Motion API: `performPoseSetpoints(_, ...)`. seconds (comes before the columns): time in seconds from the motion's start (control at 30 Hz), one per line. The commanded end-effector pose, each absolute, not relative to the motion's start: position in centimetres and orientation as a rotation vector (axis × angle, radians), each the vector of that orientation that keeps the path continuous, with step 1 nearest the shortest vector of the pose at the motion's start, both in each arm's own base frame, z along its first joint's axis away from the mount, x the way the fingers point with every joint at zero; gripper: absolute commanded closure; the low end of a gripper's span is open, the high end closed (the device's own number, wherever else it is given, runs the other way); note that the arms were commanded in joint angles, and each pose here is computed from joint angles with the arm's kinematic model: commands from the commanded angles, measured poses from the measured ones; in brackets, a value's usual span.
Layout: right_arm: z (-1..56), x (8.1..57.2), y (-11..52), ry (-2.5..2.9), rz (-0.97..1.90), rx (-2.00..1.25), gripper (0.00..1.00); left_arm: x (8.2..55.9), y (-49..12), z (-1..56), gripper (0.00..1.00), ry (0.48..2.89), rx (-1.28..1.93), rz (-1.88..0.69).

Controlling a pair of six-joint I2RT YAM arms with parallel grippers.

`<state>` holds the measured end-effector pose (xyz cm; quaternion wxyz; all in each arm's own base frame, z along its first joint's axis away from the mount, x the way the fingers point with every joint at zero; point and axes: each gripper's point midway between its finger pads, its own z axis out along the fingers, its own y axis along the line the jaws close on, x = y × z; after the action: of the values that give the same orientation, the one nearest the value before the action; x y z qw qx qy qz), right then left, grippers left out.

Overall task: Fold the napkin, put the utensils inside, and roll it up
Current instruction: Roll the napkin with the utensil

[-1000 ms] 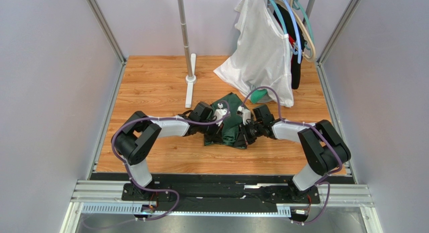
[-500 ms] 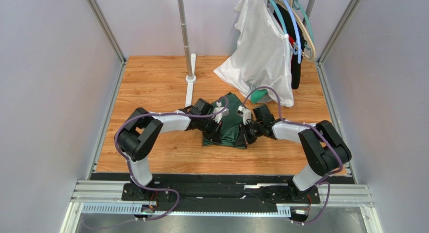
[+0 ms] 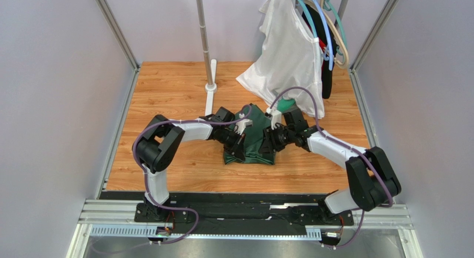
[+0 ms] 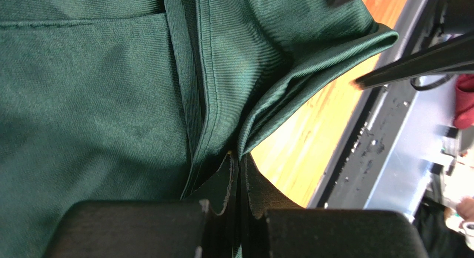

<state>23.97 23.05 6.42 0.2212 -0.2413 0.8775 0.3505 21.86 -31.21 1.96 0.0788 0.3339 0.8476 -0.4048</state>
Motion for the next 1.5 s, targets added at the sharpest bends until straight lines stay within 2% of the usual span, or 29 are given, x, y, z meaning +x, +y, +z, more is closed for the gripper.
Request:
performPoseSetpoints(0.0, 10.6, 25.9, 22.8, 2.300, 0.853, -0.713, 0.53, 20.4, -29.7, 0.0, 1.00, 2.678, 0.983, -1.186)
performPoseSetpoints(0.17, 11.6, 25.4, 24.3, 2.213, 0.786, -0.863, 0.51, 20.3, -29.8, -0.1, 1.00, 2.698, 0.967, -1.218)
performPoseSetpoints(0.6, 6.0, 22.3, 26.1, 2.271, 0.771, -1.048, 0.50, 20.3, -29.6, -0.8, 1.00, 2.742, 0.917, -1.269)
performPoseSetpoints(0.93, 4.3, 22.1, 26.3, 2.332, 0.734, -1.032, 0.51, 20.4, -29.6, -0.7, 1.00, 2.744, 0.902, -1.283)
performPoseSetpoints(1.03, 3.8, 22.5, 26.2, 2.360, 0.712, -1.019, 0.59, 20.4, -29.6, -0.7, 1.00, 2.742, 0.901, -1.285)
performPoseSetpoints(1.07, 3.6, 22.5, 26.1, 2.372, 0.707, -1.019, 0.67, 20.3, -29.6, -0.7, 1.00, 2.744, 0.902, -1.283)
performPoseSetpoints(1.13, 3.3, 22.8, 26.2, 2.392, 0.691, -1.009, 0.75, 20.3, -29.6, -0.7, 1.00, 2.743, 0.903, -1.287)
performPoseSetpoints(1.17, 3.2, 22.8, 26.1, 2.401, 0.685, -1.009, 0.85, 20.4, -29.6, -0.7, 1.00, 2.741, 0.899, -1.288)
performPoseSetpoints(1.27, 2.9, 22.9, 26.1, 2.421, 0.680, -1.010, 0.99, 20.4, -29.6, -0.4, 0.99, 2.731, 0.903, -1.288)
performPoseSetpoints(1.3, 2.6, 22.8, 26.1, 2.434, 0.676, -1.013, 1.00, 20.4, -29.6, -0.3, 0.97, 2.728, 0.902, -1.289)
performPoseSetpoints(1.4, 2.7, 22.9, 26.3, 2.448, 0.685, -1.013, 1.00, 20.7, -29.7, 0.4, 0.82, 2.695, 0.893, -1.267)
performPoseSetpoints(1.43, 2.7, 22.7, 26.4, 2.450, 0.697, -1.022, 1.00, 20.9, -29.6, 0.8, 0.70, 2.683, 0.888, -1.259)
performPoseSetpoints(1.47, 2.6, 22.7, 26.4, 2.456, 0.707, -1.016, 1.00, 21.1, -29.7, 1.5, 0.65, 2.656, 0.888, -1.253)
